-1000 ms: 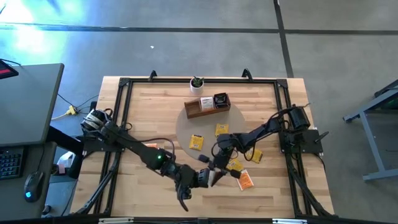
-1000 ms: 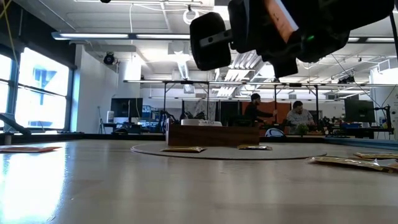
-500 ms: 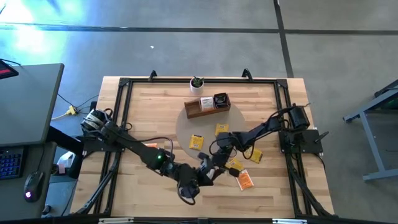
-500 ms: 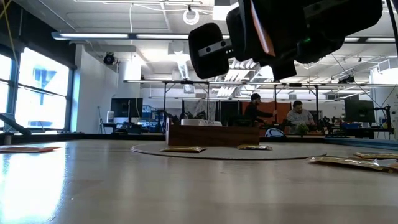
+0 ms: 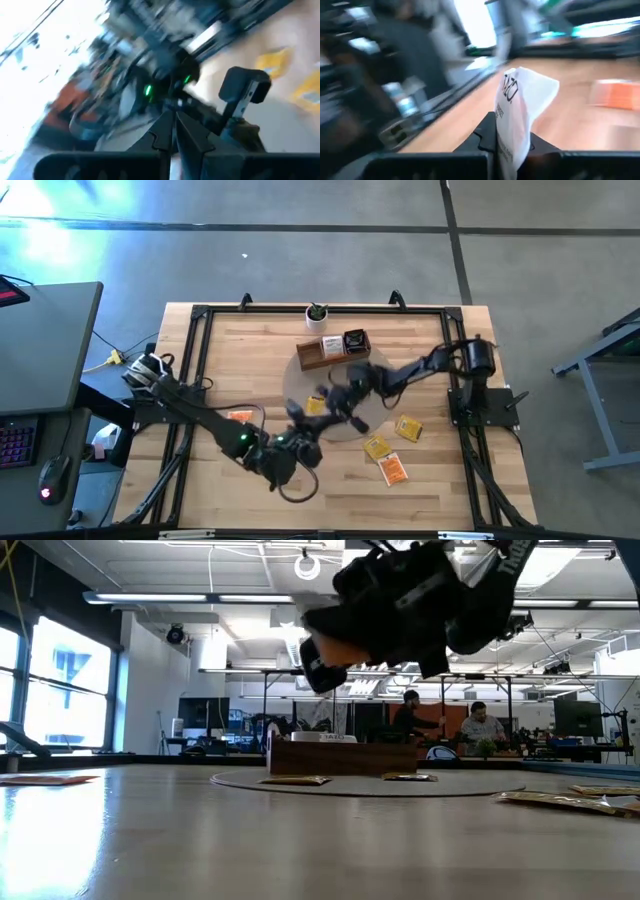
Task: Pick & Place Tea
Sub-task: Put the bottom orange tea bag into the middle section of the wooden organizer
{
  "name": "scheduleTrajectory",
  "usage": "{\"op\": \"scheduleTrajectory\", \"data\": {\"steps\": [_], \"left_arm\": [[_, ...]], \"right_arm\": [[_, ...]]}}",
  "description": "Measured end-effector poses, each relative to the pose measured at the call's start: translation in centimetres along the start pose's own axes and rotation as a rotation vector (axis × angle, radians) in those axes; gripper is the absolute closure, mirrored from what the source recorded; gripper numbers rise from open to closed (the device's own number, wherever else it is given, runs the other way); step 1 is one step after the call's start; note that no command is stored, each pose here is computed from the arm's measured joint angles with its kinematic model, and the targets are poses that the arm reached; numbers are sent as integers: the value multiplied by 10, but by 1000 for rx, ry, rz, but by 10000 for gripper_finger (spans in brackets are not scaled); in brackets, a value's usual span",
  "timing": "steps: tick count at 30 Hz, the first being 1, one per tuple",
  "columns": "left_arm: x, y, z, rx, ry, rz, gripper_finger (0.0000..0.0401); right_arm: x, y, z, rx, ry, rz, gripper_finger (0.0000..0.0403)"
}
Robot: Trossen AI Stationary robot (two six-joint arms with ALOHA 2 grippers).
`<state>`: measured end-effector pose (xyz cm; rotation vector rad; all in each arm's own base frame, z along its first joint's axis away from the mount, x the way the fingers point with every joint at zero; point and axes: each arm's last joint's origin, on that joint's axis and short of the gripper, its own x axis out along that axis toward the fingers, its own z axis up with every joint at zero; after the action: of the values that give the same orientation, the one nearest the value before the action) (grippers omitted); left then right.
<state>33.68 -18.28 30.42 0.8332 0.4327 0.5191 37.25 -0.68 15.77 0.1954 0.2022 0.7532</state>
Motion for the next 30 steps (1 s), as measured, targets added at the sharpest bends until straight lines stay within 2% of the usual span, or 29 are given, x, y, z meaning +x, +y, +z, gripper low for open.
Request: {"op": "scheduleTrajectory", "data": {"steps": [3,7,10,13,15,18,22,26,30], "left_arm": [[-13,8,-1,-53,30,66,380],[-21,9,-5,-102,43,72,380],[-24,12,-8,-117,59,87,380],[-24,9,-14,-87,79,81,380],[-23,7,-17,-68,91,74,380],[-19,9,-21,-51,112,82,380],[-9,12,-25,-96,138,101,380],[-5,14,-28,-85,155,100,380],[-4,14,-29,-73,160,87,380]], "right_arm": [[-31,-21,16,-5,-49,-162,396],[-82,-47,32,0,-79,-440,397],[-114,-65,28,30,-43,-678,400],[-135,-77,16,84,18,-812,397],[-143,-83,9,110,27,-861,398],[-146,-89,3,127,18,-876,400],[-144,-93,-7,150,44,-913,399],[-143,-96,-15,166,60,-916,400],[-143,-97,-16,118,88,-918,388]]}}
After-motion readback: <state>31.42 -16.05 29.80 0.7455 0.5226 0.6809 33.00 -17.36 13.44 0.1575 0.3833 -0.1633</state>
